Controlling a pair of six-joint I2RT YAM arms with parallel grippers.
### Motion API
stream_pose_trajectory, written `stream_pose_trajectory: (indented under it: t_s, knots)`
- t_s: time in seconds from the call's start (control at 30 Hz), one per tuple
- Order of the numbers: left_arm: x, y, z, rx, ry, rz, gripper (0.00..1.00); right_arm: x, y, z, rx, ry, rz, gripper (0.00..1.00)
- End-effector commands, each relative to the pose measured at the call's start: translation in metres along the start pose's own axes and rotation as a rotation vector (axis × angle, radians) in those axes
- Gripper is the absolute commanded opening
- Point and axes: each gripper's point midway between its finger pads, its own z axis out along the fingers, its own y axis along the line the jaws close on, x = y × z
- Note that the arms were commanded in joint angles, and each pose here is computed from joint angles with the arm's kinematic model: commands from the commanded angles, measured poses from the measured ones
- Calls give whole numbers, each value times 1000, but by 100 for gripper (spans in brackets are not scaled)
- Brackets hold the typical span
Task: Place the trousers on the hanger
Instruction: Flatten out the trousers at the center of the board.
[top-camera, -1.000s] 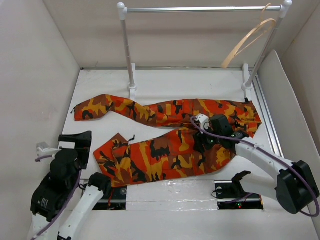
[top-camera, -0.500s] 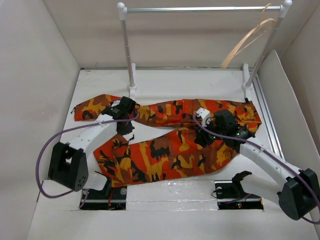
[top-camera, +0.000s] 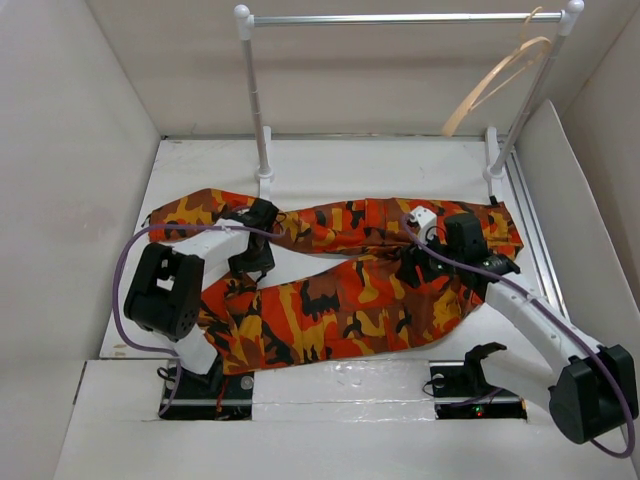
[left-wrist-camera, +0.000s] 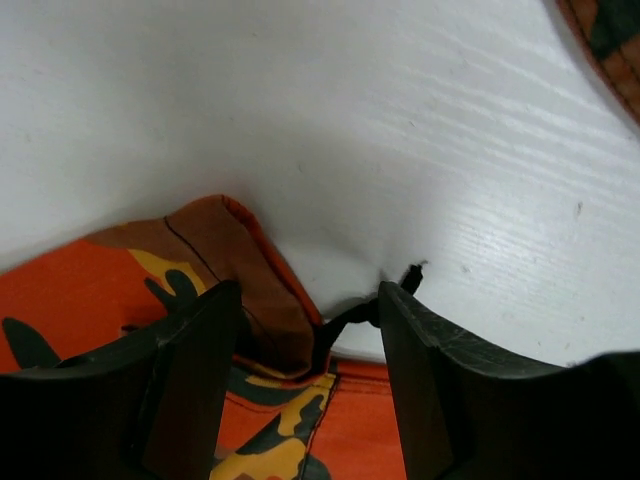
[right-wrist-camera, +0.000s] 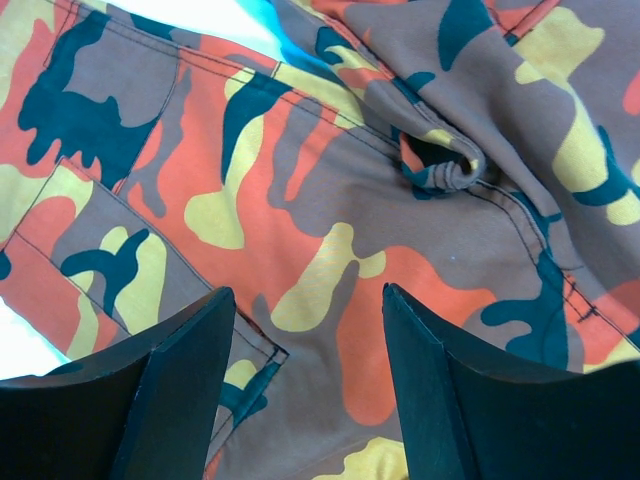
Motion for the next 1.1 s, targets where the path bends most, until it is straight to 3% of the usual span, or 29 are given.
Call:
stream_pose_trajectory:
  t_s: [0.0,0.07,0.17,0.2,0.23,0.3,0.37,0.5,0.6,0.63,0.7,0.8,1.0,1.07]
  knots:
    - [-8,19,5,-53,-38,-45,53,-22,2,1,-27,-62,-23,66]
    - [-7,23,13,-73,-33,-41,49,-13,2,3,-29,-52,-10,66]
    - [6,23,27,-89,18,-11,18,-6,-6,2,16,-44,7,66]
    - [10,24,31,-95,31,-8,3,-5,-14,-2,51,-50,16,66]
    - [14,25,35,-99,41,-3,0,-5,-20,-4,74,-54,23,67]
    - [13,25,35,-90,41,-13,0,-7,-39,-13,139,-69,61,68]
    - [-6,26,25,-62,-1,-49,0,-11,-53,-19,172,-94,102,77]
    - [-65,36,-12,46,-100,-165,0,-22,-85,-31,199,-157,230,81]
    - [-102,67,-43,105,-171,-280,0,-21,-99,-34,219,-168,279,82]
    - [-119,106,-56,90,-227,-378,0,-17,-113,-43,278,-193,333,82]
    - [-123,118,-64,100,-253,-411,0,-12,-120,-48,308,-212,361,82]
    - [-126,171,-71,75,-284,-574,0,-15,-130,-59,361,-286,436,82]
    - [-75,261,-74,-201,-295,-985,0,-26,-143,-70,416,-367,527,82]
    - [-52,285,-75,-331,-248,-1089,0,-34,-151,-79,426,-408,575,82]
